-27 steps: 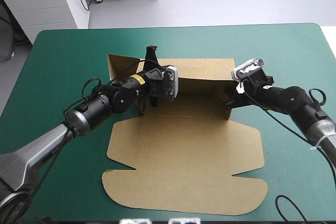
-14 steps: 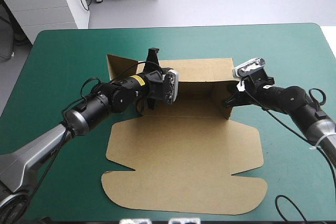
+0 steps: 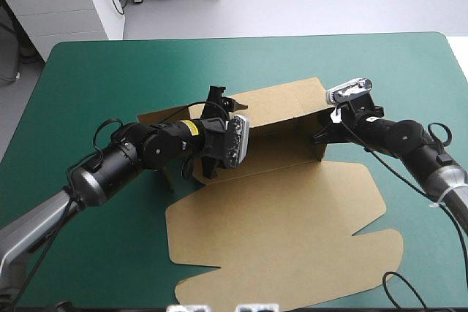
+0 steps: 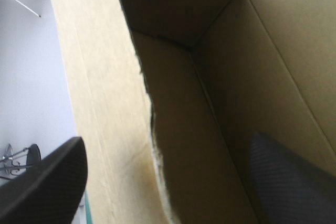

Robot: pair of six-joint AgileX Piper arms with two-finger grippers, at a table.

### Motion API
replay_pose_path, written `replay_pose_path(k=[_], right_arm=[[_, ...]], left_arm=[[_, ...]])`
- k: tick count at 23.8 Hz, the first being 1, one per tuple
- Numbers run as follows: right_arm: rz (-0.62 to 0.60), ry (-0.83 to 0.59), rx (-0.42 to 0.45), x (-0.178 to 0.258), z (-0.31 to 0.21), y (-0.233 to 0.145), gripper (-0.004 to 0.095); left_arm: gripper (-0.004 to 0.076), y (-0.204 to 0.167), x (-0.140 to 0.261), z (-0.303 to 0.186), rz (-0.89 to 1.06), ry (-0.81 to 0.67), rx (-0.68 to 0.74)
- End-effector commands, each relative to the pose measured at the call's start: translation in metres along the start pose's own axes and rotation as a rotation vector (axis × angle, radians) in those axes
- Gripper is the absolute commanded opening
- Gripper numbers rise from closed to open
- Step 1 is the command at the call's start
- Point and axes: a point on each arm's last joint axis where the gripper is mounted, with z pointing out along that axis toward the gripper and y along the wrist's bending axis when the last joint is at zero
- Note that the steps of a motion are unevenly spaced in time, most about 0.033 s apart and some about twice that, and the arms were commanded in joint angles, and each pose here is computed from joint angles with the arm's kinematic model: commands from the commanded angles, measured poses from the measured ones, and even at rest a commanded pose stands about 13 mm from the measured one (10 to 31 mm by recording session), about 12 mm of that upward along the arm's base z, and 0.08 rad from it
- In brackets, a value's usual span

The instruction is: Fold the box

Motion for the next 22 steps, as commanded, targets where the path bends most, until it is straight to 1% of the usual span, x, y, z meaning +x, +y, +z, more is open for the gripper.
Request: replay_pose_path(k=[1,4,5,6,7,8,9,10,11,12,15,16,18,22], right_arm=[[0.041,-0.103,0.034,-0.02,-0.015,-0.001,-0.0018],[0.041,-0.105,0.035,-0.02,-0.015,-0.001,-0.0018],[0.041,-0.107,0.039,-0.021,-0.015,-0.001,-0.0018],[0.041,-0.11,0.044,-0.021,-0.015,-0.002,-0.0018],[0.041,-0.111,0.046,-0.021,-0.015,-0.002,-0.0018],[0.041,-0.113,0.046,-0.022,-0.015,-0.002,-0.0018],[0.039,-0.12,0.047,-0.024,-0.016,-0.002,-0.0018],[0.036,-0.127,0.046,-0.027,-0.017,-0.002,-0.0018],[0.035,-0.131,0.045,-0.028,-0.017,-0.002,-0.0018],[0.033,-0.137,0.044,-0.031,-0.018,-0.002,-0.0018],[0.027,-0.15,0.037,-0.036,-0.02,-0.001,-0.0018],[0.022,-0.154,0.032,-0.039,-0.021,-0.001,-0.0018],[0.02,-0.155,0.033,-0.039,-0.022,-0.001,-0.0018],[0.004,-0.15,0.037,-0.039,-0.021,-0.001,-0.0018]], left_arm=[[0.0603,0.013,-0.035,-0.041,0.049,-0.103,-0.13],[0.0603,0.01,-0.058,-0.068,0.086,-0.187,-0.165],[0.0587,0.01,-0.066,-0.079,0.068,-0.224,-0.186],[0.0523,0.011,-0.071,-0.091,0.043,-0.255,-0.215],[0.0347,0.013,-0.073,-0.104,0.04,-0.275,-0.238],[0.0254,0.013,-0.074,-0.109,0.042,-0.282,-0.249],[0.0059,0.016,-0.075,-0.115,0.043,-0.289,-0.268],[-0.0003,0.018,-0.076,-0.118,0.046,-0.291,-0.276],[0.0018,0.02,-0.077,-0.121,0.039,-0.295,-0.278],[0.0023,0.022,-0.078,-0.123,0.023,-0.301,-0.278],[0.002,0.032,-0.079,-0.121,-0.06,-0.287,-0.203],[0.002,0.041,-0.075,-0.12,-0.128,-0.257,-0.161],[0.002,0.054,-0.065,-0.12,-0.205,-0.186,-0.135],[0.0019,0.085,-0.034,-0.128,-0.412,-0.035,-0.148]])
